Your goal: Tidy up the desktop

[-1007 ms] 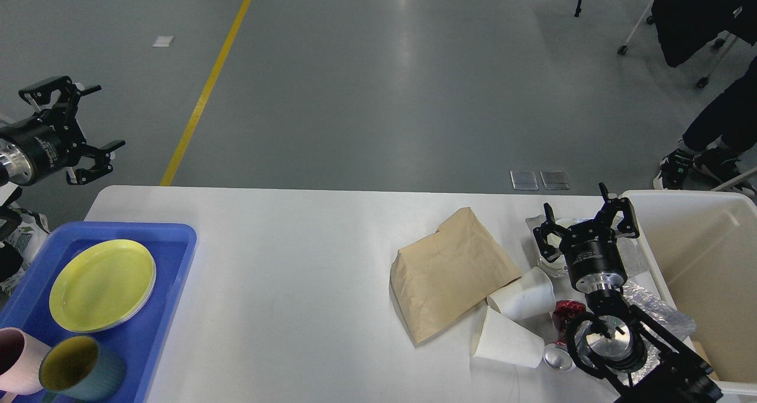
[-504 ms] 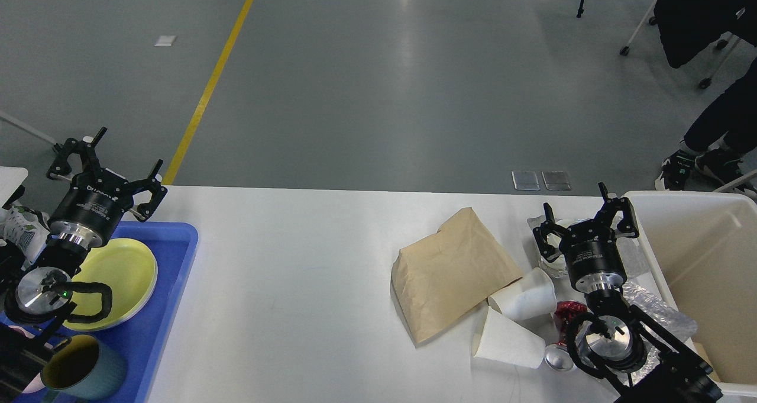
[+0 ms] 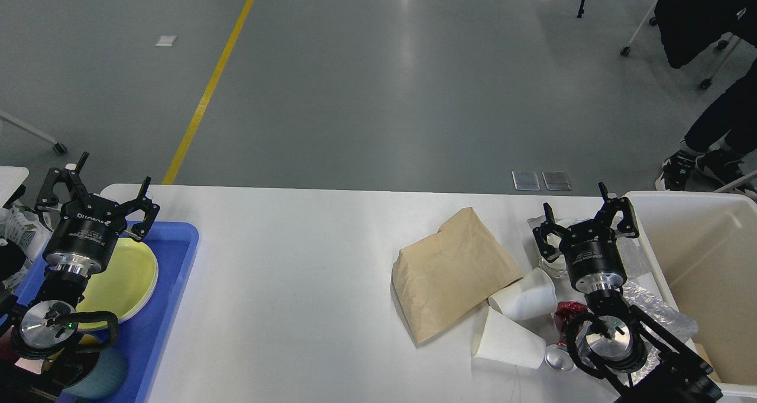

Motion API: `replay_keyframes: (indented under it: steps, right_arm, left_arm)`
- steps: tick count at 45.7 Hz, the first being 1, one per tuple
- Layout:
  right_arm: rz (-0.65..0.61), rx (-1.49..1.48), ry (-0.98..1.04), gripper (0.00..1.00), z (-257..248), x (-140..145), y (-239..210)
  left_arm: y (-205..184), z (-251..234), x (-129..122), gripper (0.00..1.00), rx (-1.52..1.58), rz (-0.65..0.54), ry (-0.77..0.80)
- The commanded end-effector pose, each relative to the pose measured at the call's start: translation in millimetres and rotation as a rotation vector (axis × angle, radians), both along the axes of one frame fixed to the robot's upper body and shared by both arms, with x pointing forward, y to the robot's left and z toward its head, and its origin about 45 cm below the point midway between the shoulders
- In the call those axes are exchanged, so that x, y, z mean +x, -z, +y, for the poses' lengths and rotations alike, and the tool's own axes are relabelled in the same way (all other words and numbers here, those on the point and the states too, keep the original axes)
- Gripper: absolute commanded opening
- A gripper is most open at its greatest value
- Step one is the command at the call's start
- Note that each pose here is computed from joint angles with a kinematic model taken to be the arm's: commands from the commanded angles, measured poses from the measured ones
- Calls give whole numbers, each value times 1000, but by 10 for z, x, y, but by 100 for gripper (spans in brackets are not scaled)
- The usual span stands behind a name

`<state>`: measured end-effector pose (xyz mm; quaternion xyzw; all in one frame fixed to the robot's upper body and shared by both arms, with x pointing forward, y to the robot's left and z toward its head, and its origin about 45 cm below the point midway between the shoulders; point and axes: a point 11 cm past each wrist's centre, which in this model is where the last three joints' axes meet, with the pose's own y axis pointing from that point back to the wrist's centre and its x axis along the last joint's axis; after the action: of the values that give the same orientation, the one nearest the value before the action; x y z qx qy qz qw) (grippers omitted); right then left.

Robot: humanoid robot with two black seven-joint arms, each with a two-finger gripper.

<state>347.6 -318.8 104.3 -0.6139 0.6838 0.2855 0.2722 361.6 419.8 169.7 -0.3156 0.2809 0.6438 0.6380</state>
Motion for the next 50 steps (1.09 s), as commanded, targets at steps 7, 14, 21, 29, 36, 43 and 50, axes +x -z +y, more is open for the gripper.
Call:
replay_keyframes:
  steps: [7, 14, 21, 29, 36, 43, 50]
  right_arm:
    - [0, -2, 0, 100, -7, 0, -2]
    - [0, 0, 0, 100, -1, 0, 0]
    - [0, -1, -2, 100, 3, -1, 1]
    - [0, -1, 0, 100, 0, 0, -1]
    - [0, 0, 0, 100, -1, 0, 0]
    - [0, -1, 0, 100, 0, 0, -1]
    - [1, 0, 1, 100, -5, -1, 3]
  left_arm:
    - [210, -225, 124, 96, -126, 8, -46]
    - [161, -254, 174, 96, -134, -9, -42]
    - [111, -261, 208, 96, -131, -23, -34]
    - [73, -275, 200, 96, -134, -55, -6]
    - [125, -313, 170, 96, -140, -52, 4]
    - [217, -338, 124, 96, -130, -34, 20]
    - [401, -407, 59, 96, -147, -14, 30]
